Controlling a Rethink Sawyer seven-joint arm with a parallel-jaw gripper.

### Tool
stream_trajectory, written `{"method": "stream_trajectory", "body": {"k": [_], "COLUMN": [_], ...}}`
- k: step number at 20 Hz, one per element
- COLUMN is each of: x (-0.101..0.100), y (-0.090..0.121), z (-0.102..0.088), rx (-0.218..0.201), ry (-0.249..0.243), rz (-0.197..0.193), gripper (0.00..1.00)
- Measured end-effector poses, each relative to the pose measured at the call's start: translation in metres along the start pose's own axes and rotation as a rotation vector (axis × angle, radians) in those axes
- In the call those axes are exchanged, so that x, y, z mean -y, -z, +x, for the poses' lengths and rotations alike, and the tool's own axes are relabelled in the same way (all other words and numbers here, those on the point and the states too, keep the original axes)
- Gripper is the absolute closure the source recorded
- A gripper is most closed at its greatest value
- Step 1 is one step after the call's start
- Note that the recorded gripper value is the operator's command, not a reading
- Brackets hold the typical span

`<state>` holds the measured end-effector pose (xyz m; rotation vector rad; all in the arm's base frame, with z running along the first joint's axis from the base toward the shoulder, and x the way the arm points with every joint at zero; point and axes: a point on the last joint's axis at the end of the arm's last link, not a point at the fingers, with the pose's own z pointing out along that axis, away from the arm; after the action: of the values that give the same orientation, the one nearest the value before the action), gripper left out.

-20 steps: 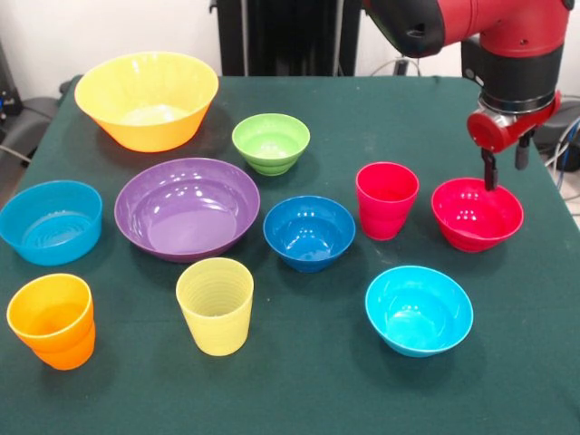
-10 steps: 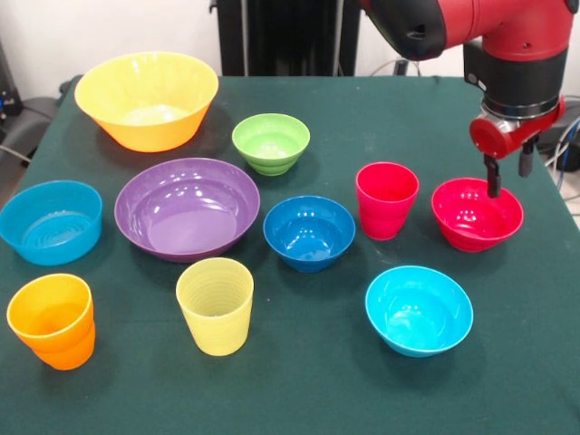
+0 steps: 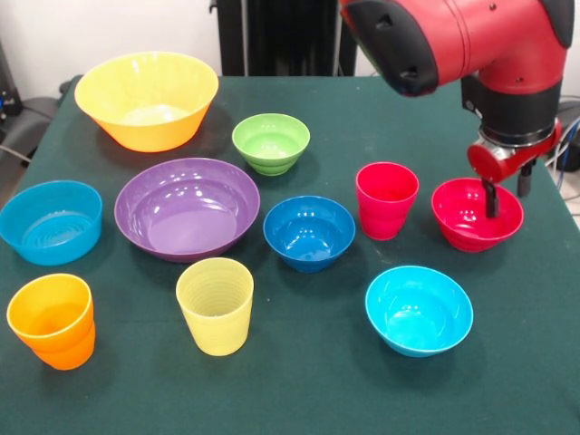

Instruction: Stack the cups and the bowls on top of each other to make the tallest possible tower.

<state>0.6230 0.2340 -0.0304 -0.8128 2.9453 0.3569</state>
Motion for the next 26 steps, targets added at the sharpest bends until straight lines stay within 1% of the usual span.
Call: {"method": "stream_trajectory", "body": {"k": [6, 8, 19, 24, 25, 26], "x": [-0.003, -0.004, -0.01, -0.01, -0.01, -0.01], "y": [-0.013, -0.014, -0.015, -0.014, -0.012, -0.012], "z": [0.007, 0.007, 0.006, 0.006, 0.004, 0.004], "rx": [-0.015, -0.017, -0.019, -0.018, -0.016, -0.015], "ry": [-0.007, -0.007, 0.003, 0.004, 0.006, 0.006], "rz": [-0.017, -0.018, -0.02, -0.018, -0.015, -0.015], "gripper": [0.0, 0.0, 0.0, 0.0, 1.0, 1.0]}}
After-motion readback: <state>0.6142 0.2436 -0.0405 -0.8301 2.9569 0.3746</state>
